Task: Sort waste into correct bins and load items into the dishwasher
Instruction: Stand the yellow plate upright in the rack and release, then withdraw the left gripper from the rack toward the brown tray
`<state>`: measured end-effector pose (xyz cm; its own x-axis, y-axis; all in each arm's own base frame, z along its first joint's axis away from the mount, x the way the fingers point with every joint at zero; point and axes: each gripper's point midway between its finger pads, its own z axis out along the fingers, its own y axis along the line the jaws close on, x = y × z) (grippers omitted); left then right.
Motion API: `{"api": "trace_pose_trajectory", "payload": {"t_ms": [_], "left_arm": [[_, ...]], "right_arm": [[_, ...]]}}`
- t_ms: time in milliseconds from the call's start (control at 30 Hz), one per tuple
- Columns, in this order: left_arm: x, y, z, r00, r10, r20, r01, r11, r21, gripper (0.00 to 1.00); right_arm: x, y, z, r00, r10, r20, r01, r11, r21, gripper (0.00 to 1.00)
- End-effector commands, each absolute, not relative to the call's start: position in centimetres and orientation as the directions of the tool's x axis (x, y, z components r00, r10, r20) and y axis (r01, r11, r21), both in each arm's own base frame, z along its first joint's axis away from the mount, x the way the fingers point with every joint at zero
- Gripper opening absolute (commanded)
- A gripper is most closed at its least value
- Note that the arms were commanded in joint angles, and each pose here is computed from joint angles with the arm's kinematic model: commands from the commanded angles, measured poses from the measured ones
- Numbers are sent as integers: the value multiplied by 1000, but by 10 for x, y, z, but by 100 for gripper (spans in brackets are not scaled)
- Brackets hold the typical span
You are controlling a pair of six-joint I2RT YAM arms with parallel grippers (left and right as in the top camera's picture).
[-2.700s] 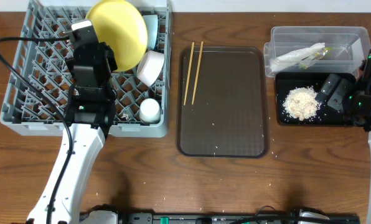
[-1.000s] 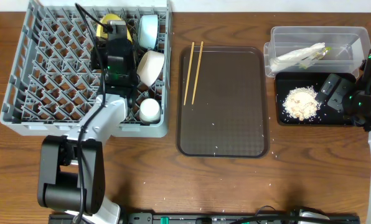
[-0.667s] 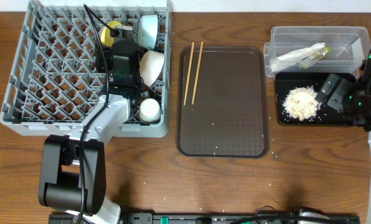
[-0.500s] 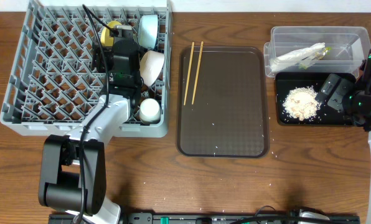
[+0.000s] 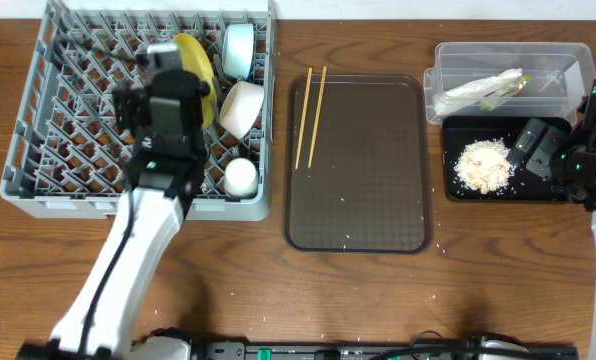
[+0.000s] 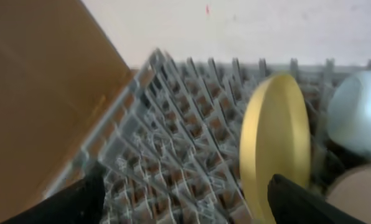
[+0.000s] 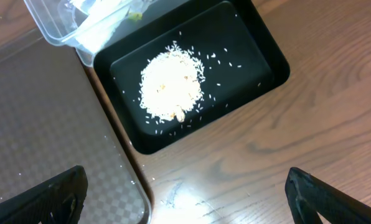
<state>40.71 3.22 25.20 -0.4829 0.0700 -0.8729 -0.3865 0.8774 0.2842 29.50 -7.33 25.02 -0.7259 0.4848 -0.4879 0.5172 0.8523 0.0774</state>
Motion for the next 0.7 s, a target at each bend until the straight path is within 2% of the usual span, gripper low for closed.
{"api": "trace_pose_trajectory", "payload": {"t_ms": [0, 100, 200, 333, 467, 667], "left_arm": [[388, 14, 257, -406, -216, -888, -427, 904, -25, 86], [367, -27, 242, -474, -444, -761, -353, 887, -297, 86], [348, -73, 224, -621, -490, -612, -258, 865, -431, 86], [316, -104, 196, -753, -468, -462, -263, 859, -440, 86], [295, -120, 186, -808, -424, -409, -249, 875, -415, 86], [282, -150, 186, -841, -395, -370, -208, 867, -453, 86]], "right_arm": [[294, -79, 254, -706, 506, -496, 541, 837, 84, 99], [294, -79, 254, -706, 507, -495, 541, 837, 85, 99], [294, -79, 254, -706, 506, -495, 541, 837, 85, 99], [294, -79, 254, -705, 507, -496, 542, 836, 85, 99], [294, -79, 254, -706, 507, -495, 541, 837, 85, 99], [294, -79, 254, -705, 507, -496, 542, 836, 85, 99]]}}
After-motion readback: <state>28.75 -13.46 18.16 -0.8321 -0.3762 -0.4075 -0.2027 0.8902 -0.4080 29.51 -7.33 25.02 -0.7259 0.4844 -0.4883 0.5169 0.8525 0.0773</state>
